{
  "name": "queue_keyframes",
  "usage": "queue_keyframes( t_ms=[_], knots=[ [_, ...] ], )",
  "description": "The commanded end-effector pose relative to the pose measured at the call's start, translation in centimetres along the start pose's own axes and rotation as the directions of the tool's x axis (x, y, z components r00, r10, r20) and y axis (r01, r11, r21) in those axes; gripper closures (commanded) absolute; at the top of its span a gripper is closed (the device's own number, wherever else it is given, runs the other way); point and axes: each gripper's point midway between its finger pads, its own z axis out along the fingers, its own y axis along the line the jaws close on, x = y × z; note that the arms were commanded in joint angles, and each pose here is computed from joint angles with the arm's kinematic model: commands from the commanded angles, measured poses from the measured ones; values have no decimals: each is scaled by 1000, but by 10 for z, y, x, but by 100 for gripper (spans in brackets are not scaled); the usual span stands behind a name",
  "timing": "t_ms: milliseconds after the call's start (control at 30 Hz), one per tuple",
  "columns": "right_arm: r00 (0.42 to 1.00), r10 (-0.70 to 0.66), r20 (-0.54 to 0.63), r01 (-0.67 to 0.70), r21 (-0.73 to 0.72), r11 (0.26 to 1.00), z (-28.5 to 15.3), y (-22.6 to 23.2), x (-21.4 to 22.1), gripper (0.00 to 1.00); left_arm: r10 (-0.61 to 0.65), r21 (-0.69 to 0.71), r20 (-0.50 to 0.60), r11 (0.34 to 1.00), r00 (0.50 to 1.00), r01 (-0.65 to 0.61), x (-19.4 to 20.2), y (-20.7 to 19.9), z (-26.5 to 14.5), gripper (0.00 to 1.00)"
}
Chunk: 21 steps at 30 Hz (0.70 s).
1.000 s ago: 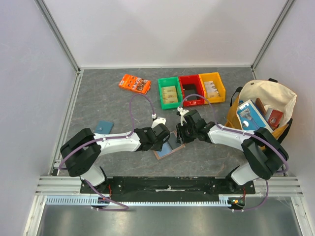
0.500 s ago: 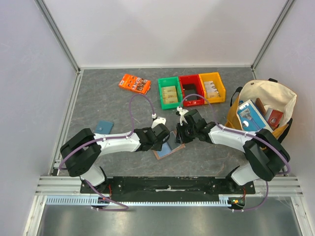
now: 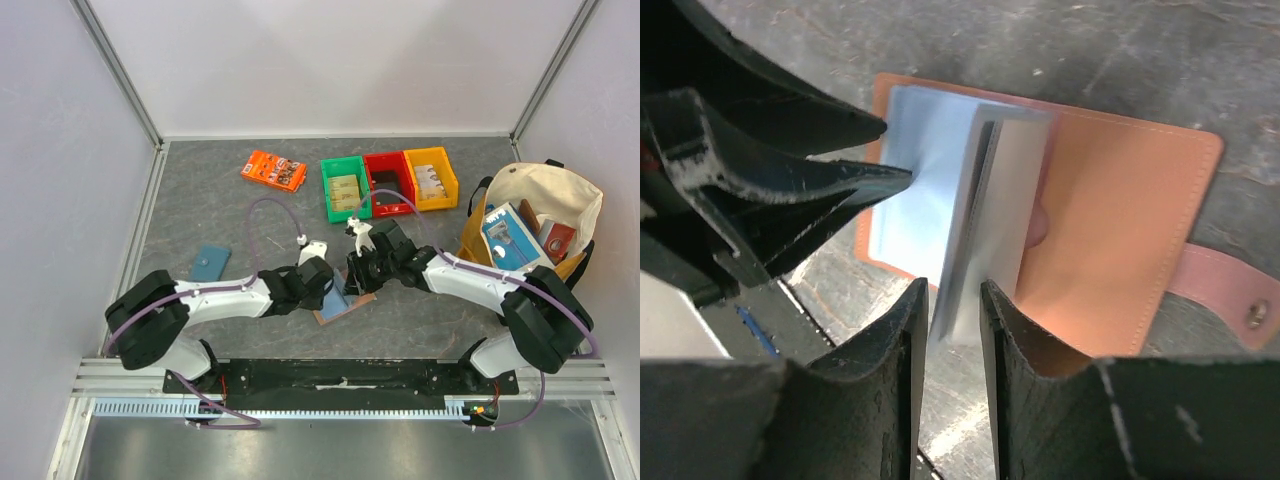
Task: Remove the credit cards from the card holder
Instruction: Remove the credit card from the card holder.
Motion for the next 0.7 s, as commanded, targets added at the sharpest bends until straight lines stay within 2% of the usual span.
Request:
queue_keyframes(
  t_ms=[0, 167, 300, 400, 500, 667],
  knots=[
    [997, -78, 2, 78, -117, 990, -3, 30, -10, 65, -177, 86, 91, 982, 980, 170, -17, -5, -13, 60],
    [991, -127, -28, 121, -158, 980, 5, 45, -3, 61, -317, 124, 176, 946, 932, 298, -25, 8, -28, 56],
    [992, -119, -42, 113, -130, 985, 11, 41, -1, 59, -408, 150, 248, 912, 879, 381, -32, 22, -42, 55],
    [995, -100, -19, 100, -14, 995, 12, 23, -6, 59, -433, 211, 278, 898, 857, 386, -40, 19, -52, 55],
    [997, -67, 24, 63, 151, 986, 6, -3, -15, 56, -414, 250, 282, 903, 866, 350, -45, 11, -57, 55],
    [994, -43, 104, -5, 429, 903, -21, -50, -28, 53, -369, 284, 253, 912, 894, 296, -51, -9, -51, 55]
  ],
)
